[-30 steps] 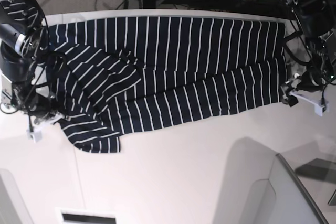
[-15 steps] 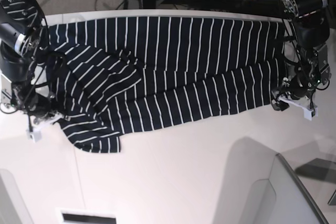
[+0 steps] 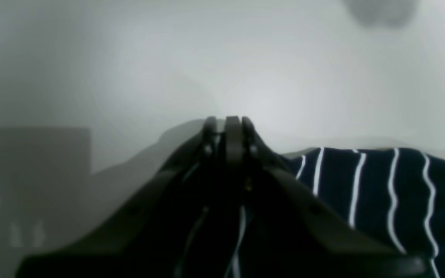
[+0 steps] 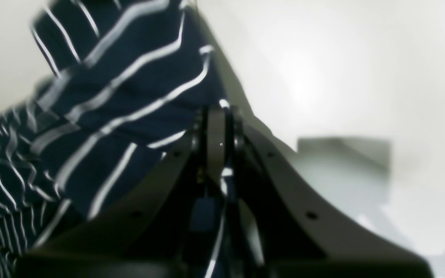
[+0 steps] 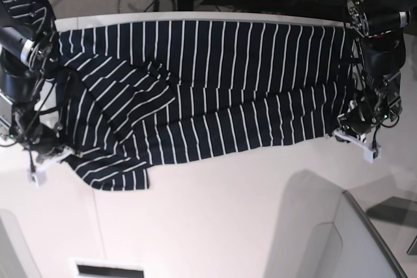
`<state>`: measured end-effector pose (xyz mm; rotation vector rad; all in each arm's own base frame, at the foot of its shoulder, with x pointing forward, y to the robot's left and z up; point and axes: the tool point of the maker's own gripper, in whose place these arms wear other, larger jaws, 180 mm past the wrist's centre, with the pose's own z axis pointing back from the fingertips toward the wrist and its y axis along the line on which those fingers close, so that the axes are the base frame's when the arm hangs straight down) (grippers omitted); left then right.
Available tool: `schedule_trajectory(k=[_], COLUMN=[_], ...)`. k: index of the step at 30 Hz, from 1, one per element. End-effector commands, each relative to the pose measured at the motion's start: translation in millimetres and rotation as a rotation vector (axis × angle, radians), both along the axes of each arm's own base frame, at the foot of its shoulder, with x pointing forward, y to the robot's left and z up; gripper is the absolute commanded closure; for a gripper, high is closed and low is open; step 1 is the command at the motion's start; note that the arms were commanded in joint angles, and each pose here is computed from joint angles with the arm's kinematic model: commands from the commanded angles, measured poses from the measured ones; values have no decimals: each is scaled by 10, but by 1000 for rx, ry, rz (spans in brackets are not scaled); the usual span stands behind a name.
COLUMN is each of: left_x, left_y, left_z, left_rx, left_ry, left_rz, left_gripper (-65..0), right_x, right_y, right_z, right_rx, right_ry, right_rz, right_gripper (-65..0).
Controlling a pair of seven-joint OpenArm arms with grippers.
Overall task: Layout the t-shirt on the table in an organized manner, then fold the t-shirt properly
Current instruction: 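Grasp the shirt hem edge with both grippers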
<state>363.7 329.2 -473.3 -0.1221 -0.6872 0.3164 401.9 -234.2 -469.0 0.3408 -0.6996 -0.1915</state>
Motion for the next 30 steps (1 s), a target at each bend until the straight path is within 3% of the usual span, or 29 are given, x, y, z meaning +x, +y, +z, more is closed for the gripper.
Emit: schedule_trajectory(k=[1,7,18,21,26,30], left_x=[272,628,948,964,954,928], left_y=[170,124,49,38,35,31], left_z=[324,692,1298,1357,1352,1315], left_rx=[35,82,130,136,138,138], left_ry=[-90,-162,-248,-254,-251,-243], left_rz=[7,-53,-113,-121,-124,-125], left_gripper=[0,0,0,0,0,0], right_x=[203,398,668,719,756,746], right_y=[-64,58,-24,-40,122,144], right_z=[224,477,848,920,931,914], right_rx=[-33,-150,-191,-193,-256,-272], right_ry=[-67,-133,-221,-267,-300,-296], right_rz=[21,143,142,129,230,253], right_gripper=[0,0,0,0,0,0])
